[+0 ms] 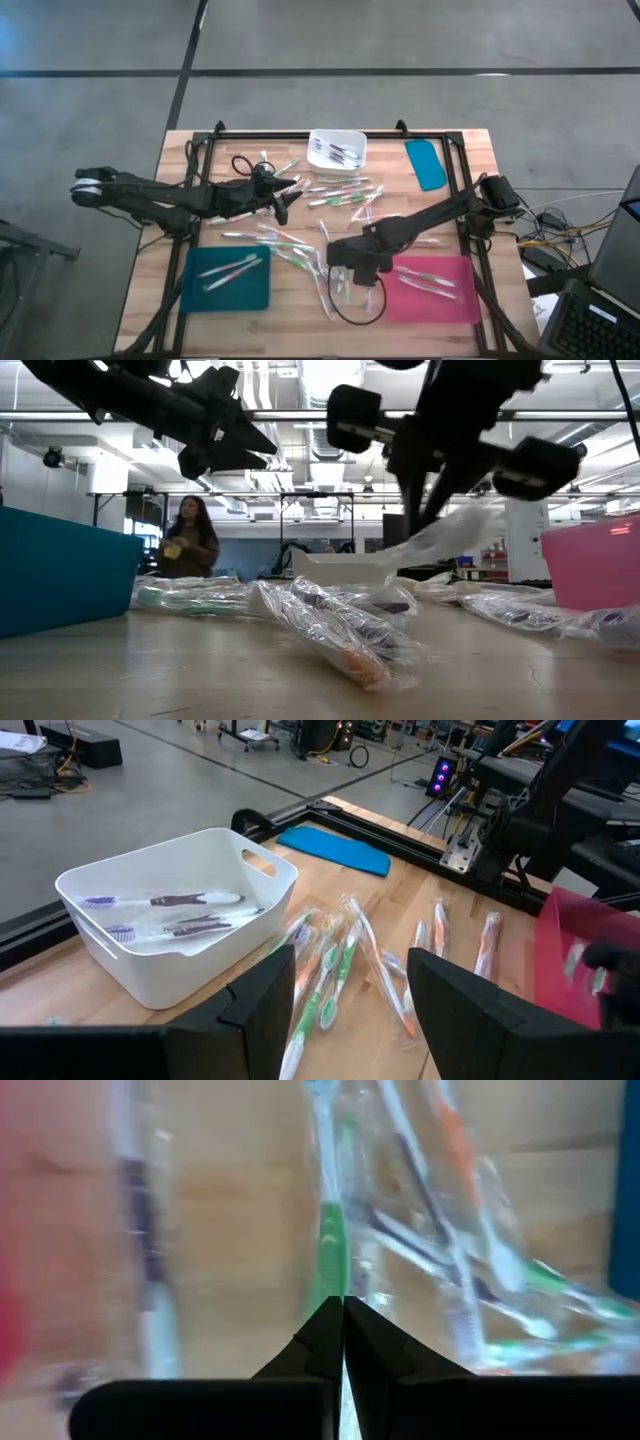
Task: Pick & Place Toothbrushes
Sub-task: Put the green toothbrush into the pink bin
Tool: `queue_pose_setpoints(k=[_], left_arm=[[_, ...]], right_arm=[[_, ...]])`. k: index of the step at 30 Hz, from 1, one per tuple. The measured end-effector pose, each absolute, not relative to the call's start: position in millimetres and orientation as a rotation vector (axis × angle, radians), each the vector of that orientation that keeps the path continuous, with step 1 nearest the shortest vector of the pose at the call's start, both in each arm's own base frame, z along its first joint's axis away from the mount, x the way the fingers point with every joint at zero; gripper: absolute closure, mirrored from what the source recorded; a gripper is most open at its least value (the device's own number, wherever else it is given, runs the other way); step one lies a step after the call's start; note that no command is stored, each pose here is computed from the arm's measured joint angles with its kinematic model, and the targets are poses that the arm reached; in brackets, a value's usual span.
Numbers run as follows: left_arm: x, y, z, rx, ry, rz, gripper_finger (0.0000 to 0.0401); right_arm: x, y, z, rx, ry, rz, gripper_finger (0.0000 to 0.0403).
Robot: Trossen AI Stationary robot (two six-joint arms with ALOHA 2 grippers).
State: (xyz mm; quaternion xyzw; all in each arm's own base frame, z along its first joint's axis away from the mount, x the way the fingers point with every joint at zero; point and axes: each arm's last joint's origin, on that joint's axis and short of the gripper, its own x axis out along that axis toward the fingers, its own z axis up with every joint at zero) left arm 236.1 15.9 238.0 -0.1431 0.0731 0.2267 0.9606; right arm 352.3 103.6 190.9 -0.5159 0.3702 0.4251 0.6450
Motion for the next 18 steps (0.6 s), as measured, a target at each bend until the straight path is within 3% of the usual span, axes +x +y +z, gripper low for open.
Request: queue_pose_setpoints(k=[7,18], left_arm=[[235.8,15.8,236.7,-0.287,0.162,0.461,0.0201],[235.5,15.8,235.7,-0.285,0.173,0.463,0.0201]], right_arm=[[357.9,98.6,206.7,-1.171,0.876,0.836,0.0395],[347.3,97.5,247.3,-0.665,1.163,0.655,0.0395]])
